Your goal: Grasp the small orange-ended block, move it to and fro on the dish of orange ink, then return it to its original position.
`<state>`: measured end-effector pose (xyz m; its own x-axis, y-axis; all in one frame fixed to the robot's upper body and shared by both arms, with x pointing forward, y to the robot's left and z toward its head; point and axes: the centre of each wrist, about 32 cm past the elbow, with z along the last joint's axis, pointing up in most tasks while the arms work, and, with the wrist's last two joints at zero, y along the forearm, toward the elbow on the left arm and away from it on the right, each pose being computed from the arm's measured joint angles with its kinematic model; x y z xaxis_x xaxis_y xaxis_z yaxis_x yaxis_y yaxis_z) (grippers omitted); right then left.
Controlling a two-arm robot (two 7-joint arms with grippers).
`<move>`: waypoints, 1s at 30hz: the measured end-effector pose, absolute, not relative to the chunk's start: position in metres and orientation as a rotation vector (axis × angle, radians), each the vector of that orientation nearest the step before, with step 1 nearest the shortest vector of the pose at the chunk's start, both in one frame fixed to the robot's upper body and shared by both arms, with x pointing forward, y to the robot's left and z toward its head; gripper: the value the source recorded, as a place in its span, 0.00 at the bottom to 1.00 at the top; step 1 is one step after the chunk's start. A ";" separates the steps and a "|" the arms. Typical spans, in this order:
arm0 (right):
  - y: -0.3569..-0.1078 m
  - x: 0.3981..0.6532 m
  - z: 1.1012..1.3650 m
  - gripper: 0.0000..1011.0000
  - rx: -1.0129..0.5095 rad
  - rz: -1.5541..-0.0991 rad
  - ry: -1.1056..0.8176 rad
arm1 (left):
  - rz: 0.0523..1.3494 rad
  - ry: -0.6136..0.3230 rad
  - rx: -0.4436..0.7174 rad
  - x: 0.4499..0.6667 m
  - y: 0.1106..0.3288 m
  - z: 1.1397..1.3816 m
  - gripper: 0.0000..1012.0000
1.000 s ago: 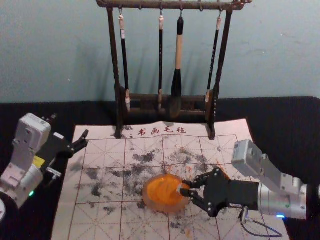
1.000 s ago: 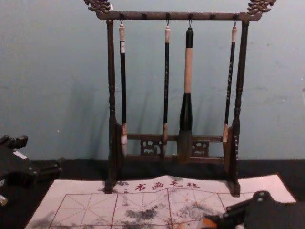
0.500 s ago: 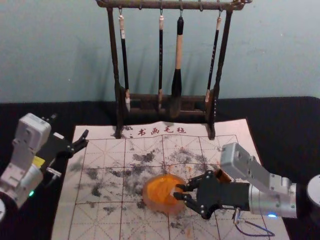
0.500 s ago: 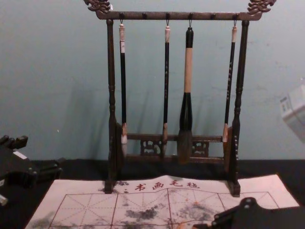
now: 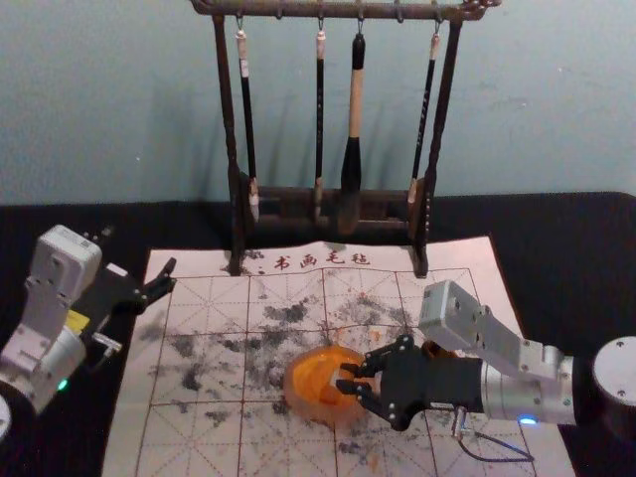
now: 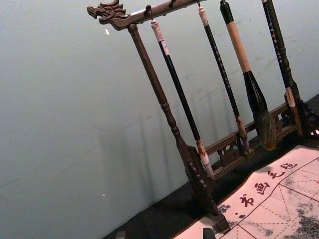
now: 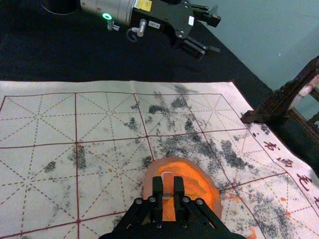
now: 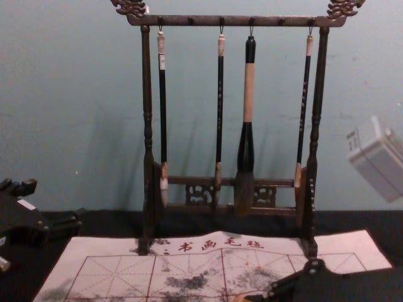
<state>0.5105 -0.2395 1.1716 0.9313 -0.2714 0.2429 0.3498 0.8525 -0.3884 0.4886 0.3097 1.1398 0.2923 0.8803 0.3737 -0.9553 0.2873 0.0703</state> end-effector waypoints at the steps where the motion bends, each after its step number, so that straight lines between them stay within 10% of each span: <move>1: -0.239 0.511 1.172 0.09 -0.443 -0.329 -0.183 | 1.248 -0.285 0.304 0.489 0.310 1.140 0.99; 30: -0.241 0.525 1.177 0.09 -0.486 -0.391 -0.199 | 1.248 -0.285 0.304 0.489 0.310 1.140 0.99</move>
